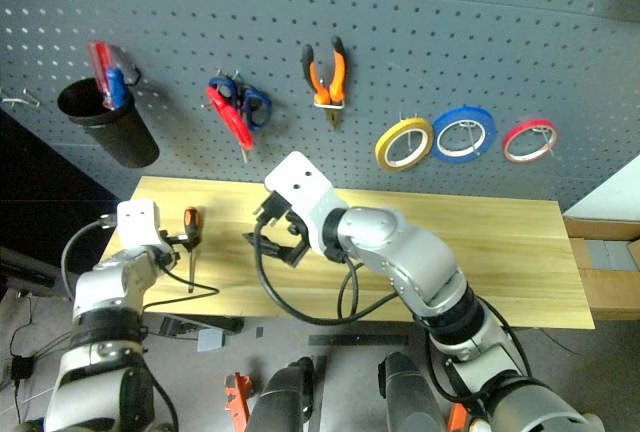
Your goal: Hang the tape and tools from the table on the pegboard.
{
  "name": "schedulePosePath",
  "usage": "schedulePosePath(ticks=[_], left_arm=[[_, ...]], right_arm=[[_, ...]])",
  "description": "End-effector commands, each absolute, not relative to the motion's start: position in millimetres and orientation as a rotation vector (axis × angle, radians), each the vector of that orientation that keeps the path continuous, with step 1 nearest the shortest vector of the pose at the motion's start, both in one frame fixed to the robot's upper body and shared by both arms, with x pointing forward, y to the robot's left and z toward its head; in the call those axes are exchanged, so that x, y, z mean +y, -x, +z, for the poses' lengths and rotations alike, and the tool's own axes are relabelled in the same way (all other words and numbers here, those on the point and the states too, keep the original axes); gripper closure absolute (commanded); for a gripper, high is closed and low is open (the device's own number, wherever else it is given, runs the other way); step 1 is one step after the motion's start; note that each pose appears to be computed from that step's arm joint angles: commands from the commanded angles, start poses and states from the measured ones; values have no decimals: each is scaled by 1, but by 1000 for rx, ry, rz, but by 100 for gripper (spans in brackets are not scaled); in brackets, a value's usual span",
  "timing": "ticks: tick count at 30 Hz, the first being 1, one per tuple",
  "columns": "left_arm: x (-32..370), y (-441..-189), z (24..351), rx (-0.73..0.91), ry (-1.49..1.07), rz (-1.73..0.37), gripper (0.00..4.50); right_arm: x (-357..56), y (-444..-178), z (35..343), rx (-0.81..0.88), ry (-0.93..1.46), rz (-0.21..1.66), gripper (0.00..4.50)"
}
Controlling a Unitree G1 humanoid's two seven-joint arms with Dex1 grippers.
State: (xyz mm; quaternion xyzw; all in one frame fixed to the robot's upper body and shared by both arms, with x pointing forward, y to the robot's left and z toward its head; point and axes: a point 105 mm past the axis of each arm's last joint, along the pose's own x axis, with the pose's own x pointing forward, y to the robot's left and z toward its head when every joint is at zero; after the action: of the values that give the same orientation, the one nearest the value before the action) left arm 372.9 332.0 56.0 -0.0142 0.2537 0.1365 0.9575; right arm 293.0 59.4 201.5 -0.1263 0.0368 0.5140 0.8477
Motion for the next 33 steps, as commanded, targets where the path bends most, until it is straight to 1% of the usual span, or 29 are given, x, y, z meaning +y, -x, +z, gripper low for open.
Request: schedulePosePath(ticks=[1,8,9,11,12,14,15,19,21,23,25,27,30,32,33], left_arm=[[328,-382,57,523,26,249,16],[328,-386,48,560,38,263,16],[329,-386,48,559,41,272,32],[332,-385,47,557,52,294,70],[334,-384,46,557,58,306,106],[337,-381,45,557,70,329,160],[340,-379,44,557,81,345,203],[345,-372,39,567,115,378,326],[345,-369,37,572,120,382,397],[345,-366,35,572,122,382,402],[343,-367,41,529,112,372,402],[343,-367,53,438,86,365,402],[339,-361,77,291,-59,325,402],[337,-350,90,201,-133,323,402],[336,-341,100,139,-179,325,402]], right_arm=[[68,-287,217,8,266,1119,0],[72,-285,221,-2,268,1139,0],[72,-285,222,-3,268,1140,0],[72,-286,223,-11,274,1137,0],[72,-286,224,-17,279,1135,0],[72,-287,226,-27,286,1132,0],[72,-287,226,-34,291,1130,0],[73,-287,229,-55,312,1128,0],[73,-288,230,-63,322,1126,0],[72,-288,230,-70,330,1123,0],[71,-290,231,-76,335,1115,0],[69,-291,232,-80,338,1108,0],[66,-292,233,-90,334,1102,0],[63,-291,236,-103,324,1102,0],[61,-290,239,-114,314,1107,0]])
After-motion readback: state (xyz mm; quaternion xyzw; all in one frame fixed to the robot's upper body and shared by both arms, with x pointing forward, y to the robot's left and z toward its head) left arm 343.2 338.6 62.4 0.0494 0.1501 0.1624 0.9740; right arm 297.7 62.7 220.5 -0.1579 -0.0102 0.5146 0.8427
